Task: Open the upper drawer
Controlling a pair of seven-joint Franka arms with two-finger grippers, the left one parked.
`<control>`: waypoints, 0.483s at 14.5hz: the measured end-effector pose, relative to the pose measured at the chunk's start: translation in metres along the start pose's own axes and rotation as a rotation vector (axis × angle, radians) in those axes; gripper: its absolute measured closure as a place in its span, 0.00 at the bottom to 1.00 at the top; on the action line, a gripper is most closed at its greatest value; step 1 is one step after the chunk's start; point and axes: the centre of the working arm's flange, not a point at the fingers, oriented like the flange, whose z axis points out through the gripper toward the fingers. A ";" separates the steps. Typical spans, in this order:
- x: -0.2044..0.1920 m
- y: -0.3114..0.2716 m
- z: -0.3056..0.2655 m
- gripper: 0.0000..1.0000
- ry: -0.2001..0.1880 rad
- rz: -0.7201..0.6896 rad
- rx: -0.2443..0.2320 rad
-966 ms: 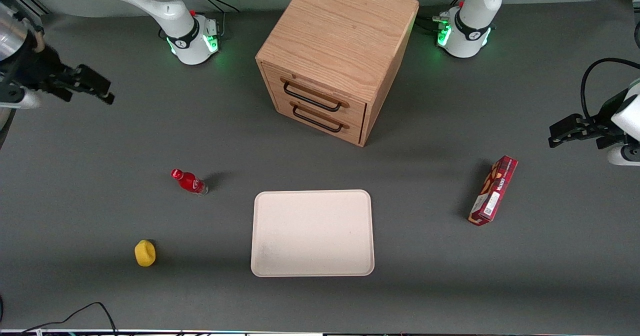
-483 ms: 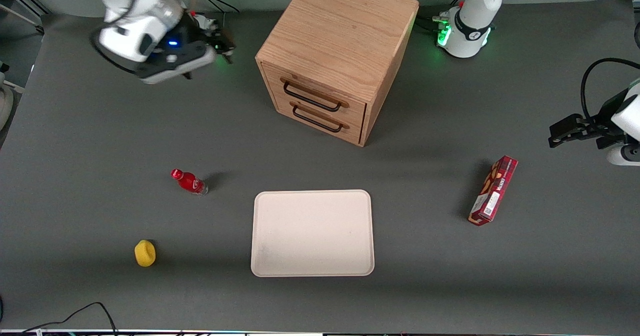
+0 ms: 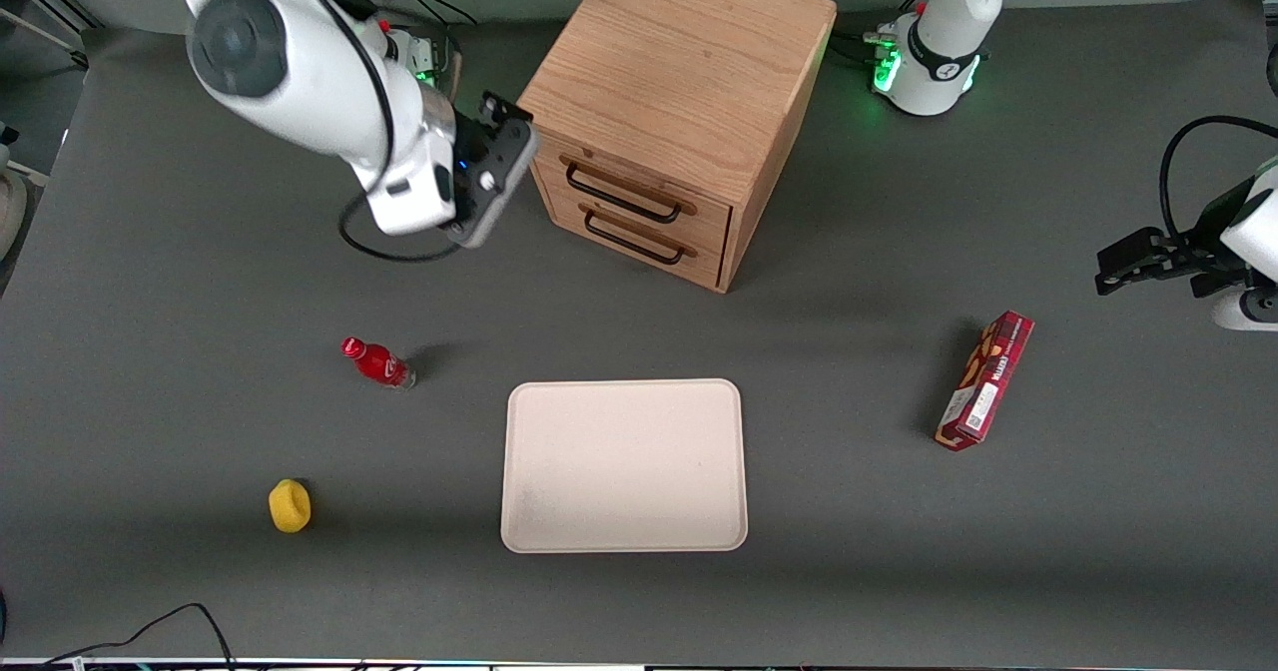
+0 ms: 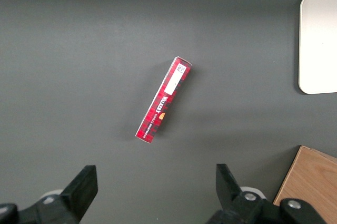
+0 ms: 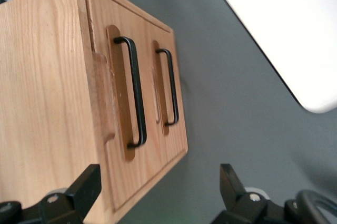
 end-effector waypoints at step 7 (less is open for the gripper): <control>0.044 0.018 0.111 0.00 -0.028 -0.052 0.127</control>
